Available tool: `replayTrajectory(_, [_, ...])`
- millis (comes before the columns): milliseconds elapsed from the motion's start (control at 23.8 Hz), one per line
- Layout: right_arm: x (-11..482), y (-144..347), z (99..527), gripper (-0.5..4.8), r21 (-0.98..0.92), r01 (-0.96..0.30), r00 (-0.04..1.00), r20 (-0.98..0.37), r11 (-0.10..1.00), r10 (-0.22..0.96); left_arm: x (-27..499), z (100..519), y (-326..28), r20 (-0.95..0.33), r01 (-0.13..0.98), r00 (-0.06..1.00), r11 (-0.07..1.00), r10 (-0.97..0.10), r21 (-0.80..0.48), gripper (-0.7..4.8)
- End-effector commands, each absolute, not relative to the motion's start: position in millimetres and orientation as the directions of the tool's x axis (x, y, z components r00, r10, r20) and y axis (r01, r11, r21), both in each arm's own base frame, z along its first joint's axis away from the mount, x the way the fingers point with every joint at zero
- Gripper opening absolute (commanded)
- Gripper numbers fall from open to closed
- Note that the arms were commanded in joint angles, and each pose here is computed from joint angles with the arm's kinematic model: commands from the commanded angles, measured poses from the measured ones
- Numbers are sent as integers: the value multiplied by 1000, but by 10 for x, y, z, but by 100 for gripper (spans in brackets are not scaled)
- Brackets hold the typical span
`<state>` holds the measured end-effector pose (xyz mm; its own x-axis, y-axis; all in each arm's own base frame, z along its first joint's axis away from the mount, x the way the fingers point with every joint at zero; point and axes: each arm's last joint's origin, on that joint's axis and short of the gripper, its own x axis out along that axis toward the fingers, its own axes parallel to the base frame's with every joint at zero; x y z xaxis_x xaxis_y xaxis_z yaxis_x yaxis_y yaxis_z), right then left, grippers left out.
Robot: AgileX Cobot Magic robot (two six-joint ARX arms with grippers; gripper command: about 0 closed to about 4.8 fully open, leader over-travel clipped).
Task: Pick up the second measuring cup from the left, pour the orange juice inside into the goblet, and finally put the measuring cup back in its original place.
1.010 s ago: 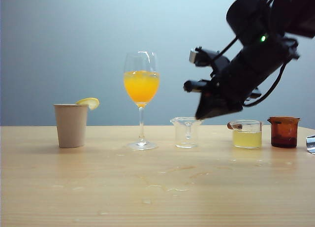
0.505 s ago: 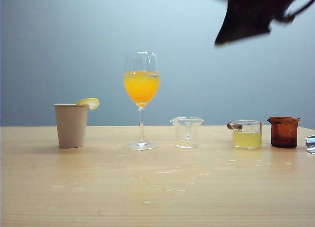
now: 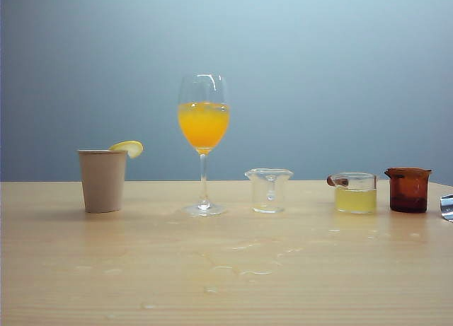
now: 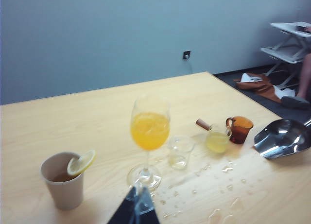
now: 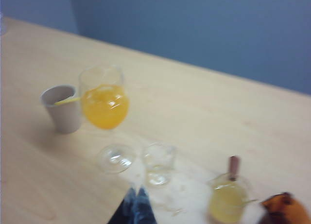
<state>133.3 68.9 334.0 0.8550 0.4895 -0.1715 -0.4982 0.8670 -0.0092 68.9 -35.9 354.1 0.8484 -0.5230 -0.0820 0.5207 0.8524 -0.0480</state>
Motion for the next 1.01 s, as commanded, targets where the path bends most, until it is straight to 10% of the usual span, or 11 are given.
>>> replayTrajectory(42, [1191,598,3245,-6,-47,-447,892,-90,893,442,636,3337,-318,-15,478,878,878,-479,-37,-6])
replayTrajectory(463, [889,361,2471,-6,-63,-198,980,-41,978,196,763,2425,-369,34,457,889,889,-456,-38,-6])
replayTrajectory(1010, [833,339,2420,-6,-56,-214,977,-14,975,213,896,2077,-406,77,389,920,920,-385,-45,-6])
